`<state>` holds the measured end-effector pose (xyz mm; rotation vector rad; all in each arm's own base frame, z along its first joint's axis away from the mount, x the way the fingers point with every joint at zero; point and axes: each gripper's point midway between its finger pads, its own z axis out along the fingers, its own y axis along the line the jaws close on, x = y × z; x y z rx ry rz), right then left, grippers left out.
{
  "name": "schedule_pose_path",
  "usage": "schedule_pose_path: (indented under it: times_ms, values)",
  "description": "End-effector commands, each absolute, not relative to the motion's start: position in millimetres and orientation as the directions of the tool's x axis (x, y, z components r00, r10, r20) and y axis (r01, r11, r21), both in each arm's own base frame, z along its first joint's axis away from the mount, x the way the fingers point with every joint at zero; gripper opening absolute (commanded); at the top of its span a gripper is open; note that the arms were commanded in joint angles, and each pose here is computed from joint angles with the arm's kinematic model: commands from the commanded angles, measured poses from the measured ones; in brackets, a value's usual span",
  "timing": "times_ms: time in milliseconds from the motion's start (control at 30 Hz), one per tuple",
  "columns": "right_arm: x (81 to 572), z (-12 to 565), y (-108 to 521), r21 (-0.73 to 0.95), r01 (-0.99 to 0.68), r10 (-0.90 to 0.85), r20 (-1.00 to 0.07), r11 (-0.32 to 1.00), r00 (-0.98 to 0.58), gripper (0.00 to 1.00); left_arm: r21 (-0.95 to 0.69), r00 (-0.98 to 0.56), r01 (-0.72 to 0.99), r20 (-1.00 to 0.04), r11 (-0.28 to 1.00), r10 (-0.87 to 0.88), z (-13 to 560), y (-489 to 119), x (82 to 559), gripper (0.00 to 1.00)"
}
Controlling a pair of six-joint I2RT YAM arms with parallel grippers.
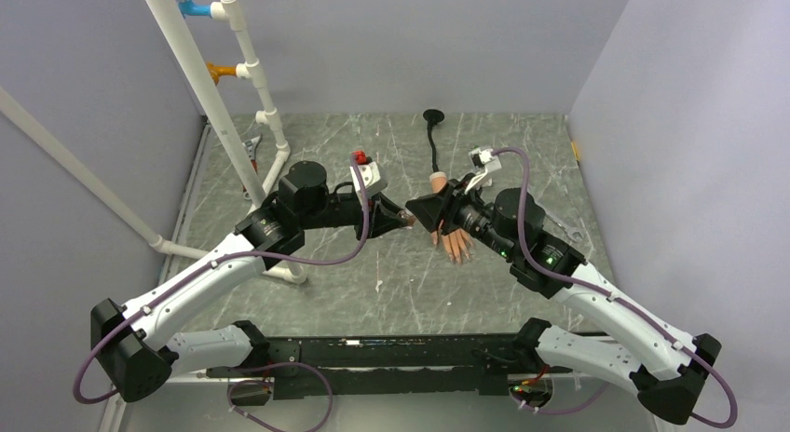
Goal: Paint the nails
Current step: Unscrew the nail polish bottle.
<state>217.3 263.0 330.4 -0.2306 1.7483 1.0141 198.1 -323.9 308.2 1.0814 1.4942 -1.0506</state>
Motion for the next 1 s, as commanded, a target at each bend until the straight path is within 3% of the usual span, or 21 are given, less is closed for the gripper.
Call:
schedule_pose_path:
  times_ms: [0,100,433,733,967]
  values:
    - [210,355,267,0.494,-0.65,0.306,-0.869,0.578,-0.388,0.29,-0.071,-0.091,0.97,-0.993,0.234,0.078,330,-323,199,0.0]
    - [205,353,270,0.48,-0.677,0.286,-0.877,0.558,-0.386,0.2,-0.068,-0.089,0.969,-0.993,0.238,0.079,331,-322,199,0.0]
    - [193,331,277,0.318,-0.802,0.143,-0.948,0.506,-0.285,0.15,-0.061,-0.08,0.974,-0.993,0.217,0.082,333,-321,196,0.0]
    - [159,327,282,0.094,-0.941,0.049,-0.995,0.324,-0.083,0.15,-0.08,-0.08,0.997,-0.994,0.001,0.072,341,-325,165,0.0]
    - [146,328,281,0.056,-0.963,0.063,-0.997,0.265,-0.041,0.15,-0.079,-0.074,0.994,-0.994,-0.071,0.076,340,-325,154,0.0]
